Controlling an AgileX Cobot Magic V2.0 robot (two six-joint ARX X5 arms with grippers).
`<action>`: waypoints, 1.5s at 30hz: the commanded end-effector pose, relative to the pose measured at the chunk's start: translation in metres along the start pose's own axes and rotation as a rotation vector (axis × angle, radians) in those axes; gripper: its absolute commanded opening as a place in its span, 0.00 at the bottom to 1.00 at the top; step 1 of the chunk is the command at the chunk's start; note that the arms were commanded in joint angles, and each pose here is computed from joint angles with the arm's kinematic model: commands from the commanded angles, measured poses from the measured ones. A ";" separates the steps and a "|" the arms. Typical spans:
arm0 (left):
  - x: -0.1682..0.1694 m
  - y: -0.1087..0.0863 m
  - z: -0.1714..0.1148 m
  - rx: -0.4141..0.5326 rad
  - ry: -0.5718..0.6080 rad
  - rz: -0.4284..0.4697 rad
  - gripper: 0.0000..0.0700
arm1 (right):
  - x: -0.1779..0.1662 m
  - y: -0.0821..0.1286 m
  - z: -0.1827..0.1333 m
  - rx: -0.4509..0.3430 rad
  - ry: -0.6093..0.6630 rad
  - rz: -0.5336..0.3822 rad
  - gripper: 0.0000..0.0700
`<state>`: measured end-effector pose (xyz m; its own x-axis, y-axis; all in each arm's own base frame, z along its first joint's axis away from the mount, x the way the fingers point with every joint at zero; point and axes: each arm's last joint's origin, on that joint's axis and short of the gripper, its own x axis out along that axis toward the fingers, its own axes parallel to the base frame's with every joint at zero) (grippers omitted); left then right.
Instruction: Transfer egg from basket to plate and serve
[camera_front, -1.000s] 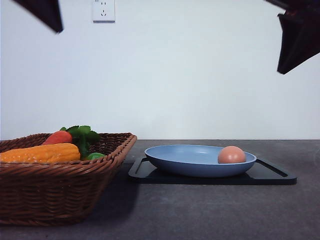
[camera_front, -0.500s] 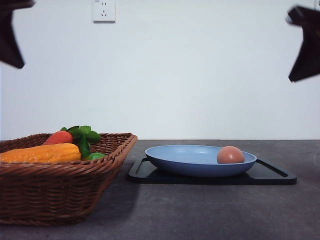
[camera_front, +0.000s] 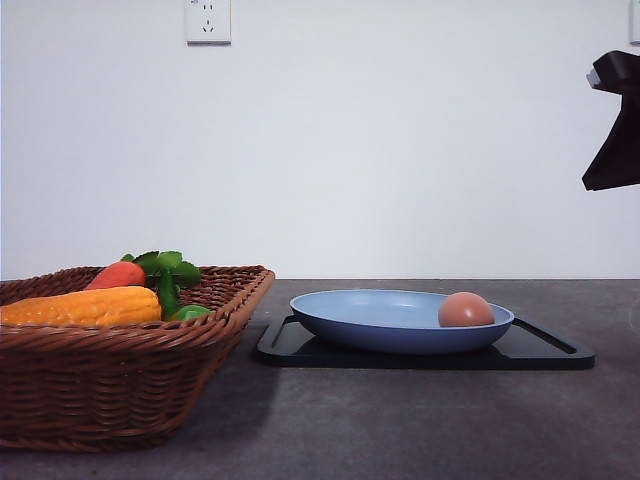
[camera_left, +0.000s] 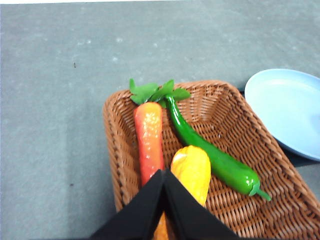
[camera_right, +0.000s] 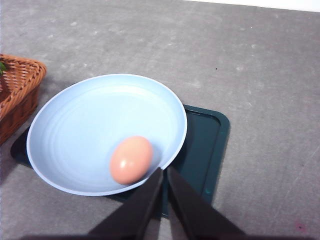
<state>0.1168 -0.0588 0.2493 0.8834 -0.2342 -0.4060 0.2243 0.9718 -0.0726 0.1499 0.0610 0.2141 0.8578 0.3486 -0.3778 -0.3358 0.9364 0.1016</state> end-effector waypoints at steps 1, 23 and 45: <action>-0.001 -0.001 0.004 -0.012 -0.019 -0.010 0.00 | 0.000 0.001 0.003 0.011 -0.014 0.004 0.00; -0.055 0.046 -0.012 -0.154 -0.369 0.312 0.00 | 0.000 0.001 0.003 0.011 -0.014 0.004 0.00; 0.004 0.063 -0.103 -0.191 -0.198 0.304 0.00 | 0.000 0.001 0.003 0.011 -0.014 0.004 0.00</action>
<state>0.0911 0.0039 0.1585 0.9718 0.0833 -0.2205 -0.1197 0.9803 -0.1571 0.1500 0.0609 0.2142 0.8581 0.3484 -0.3773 -0.3355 0.9365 0.1016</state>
